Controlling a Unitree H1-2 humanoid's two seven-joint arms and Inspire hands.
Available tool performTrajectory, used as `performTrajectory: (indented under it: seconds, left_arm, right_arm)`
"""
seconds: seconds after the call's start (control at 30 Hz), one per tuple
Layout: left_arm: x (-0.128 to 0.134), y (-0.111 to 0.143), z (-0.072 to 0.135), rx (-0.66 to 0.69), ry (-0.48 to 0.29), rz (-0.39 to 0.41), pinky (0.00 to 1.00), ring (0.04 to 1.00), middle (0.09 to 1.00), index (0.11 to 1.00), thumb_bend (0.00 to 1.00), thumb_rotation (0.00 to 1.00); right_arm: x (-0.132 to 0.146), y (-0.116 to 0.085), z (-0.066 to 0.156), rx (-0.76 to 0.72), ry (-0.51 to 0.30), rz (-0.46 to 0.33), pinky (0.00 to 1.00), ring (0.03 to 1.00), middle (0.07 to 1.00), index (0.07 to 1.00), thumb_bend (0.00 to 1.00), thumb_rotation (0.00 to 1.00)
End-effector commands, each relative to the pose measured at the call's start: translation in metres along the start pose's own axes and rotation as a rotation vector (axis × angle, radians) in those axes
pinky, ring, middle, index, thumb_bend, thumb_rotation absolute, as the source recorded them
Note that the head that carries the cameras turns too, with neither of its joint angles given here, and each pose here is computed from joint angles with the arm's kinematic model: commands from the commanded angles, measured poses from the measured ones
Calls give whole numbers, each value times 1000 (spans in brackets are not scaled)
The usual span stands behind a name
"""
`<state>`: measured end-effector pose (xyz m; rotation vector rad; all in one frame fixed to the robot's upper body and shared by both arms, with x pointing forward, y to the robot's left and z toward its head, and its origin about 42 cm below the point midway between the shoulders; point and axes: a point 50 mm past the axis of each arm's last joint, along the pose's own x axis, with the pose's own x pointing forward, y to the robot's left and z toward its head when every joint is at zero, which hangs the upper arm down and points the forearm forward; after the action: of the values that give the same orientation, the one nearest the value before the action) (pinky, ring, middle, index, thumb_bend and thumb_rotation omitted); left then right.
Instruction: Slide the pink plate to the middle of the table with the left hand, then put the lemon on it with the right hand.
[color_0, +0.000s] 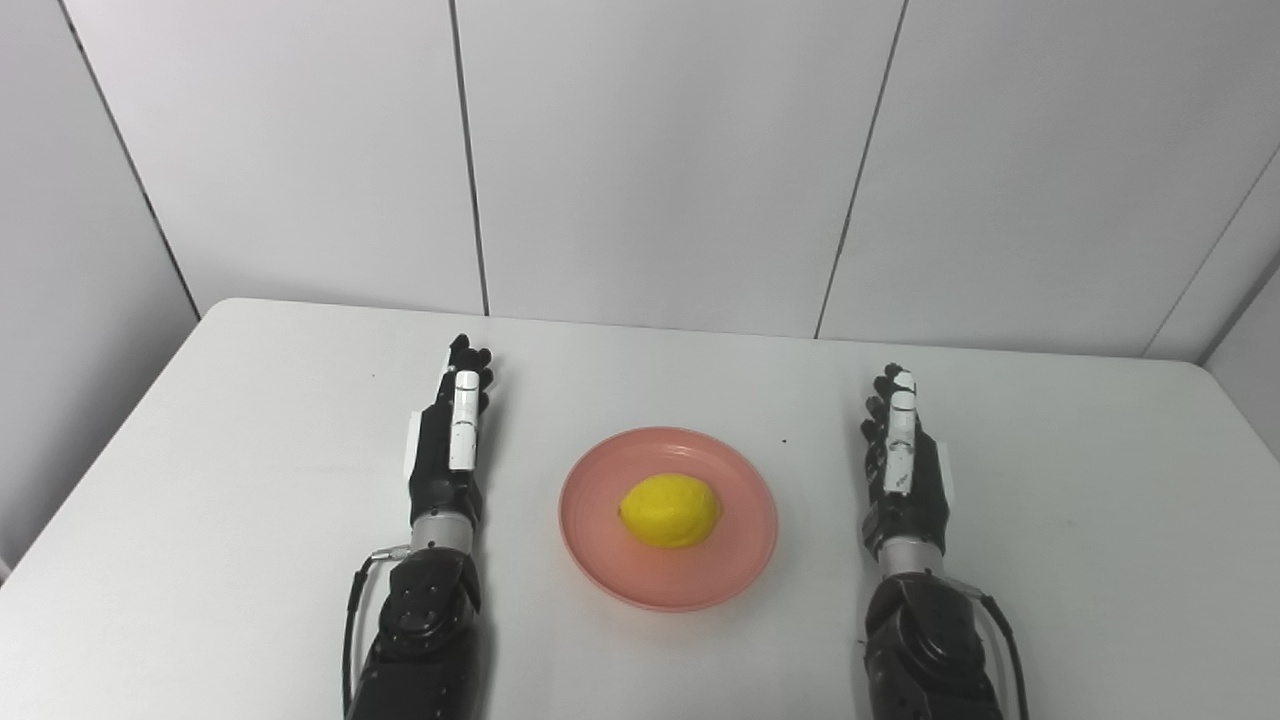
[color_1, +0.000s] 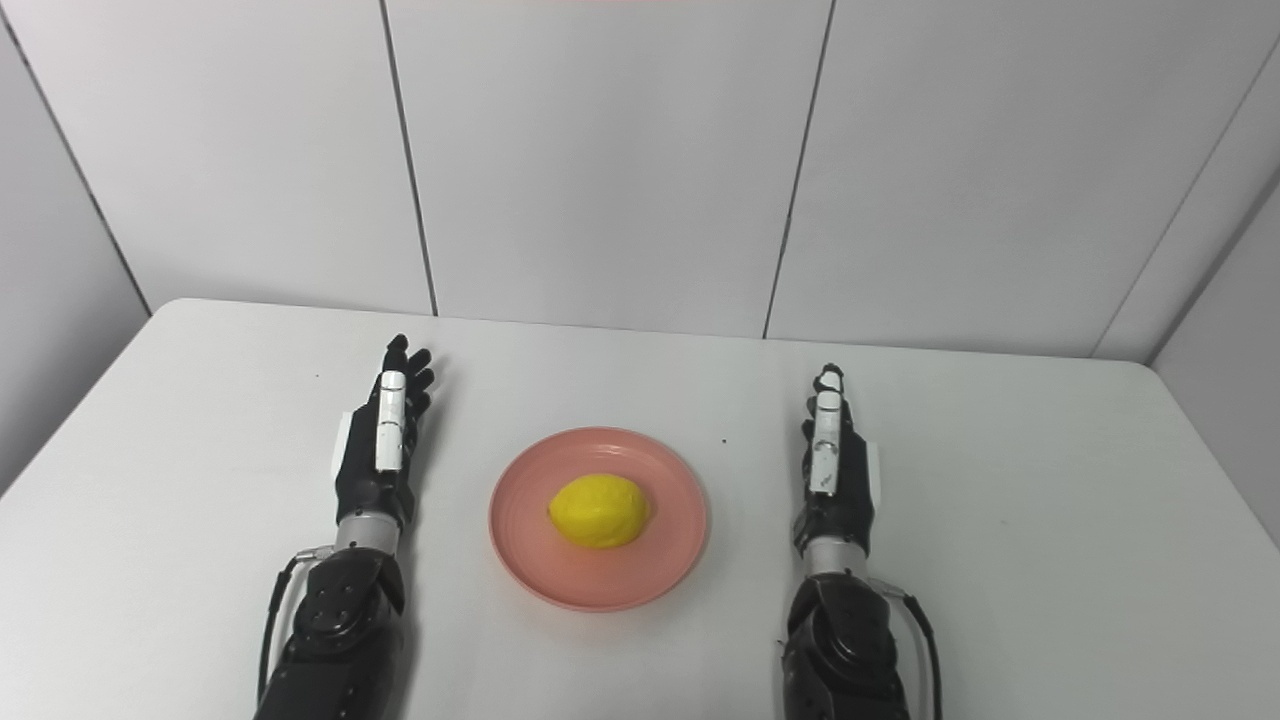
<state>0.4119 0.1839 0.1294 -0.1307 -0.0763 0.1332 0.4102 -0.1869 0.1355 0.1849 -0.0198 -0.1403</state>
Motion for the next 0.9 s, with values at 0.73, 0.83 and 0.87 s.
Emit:
performTrajectory:
  seconds: [0.73, 0.83, 0.87]
  left_arm:
    - [-5, 1, 10, -46, 3, -16, 963, 934, 923, 958, 722, 984]
    - [-6, 2, 12, -50, 5, -13, 959, 932, 924, 958, 725, 975]
    - [-6, 2, 12, -47, 8, -12, 954, 929, 921, 953, 729, 968]
  right_arm:
    - [-28, -13, -24, 54, 15, 17, 1000, 947, 961, 961, 750, 973]
    - [-31, -14, -24, 71, 10, 8, 1000, 944, 957, 952, 747, 963]
    - [-31, -15, -24, 76, 11, 3, 1000, 940, 954, 946, 749, 956]
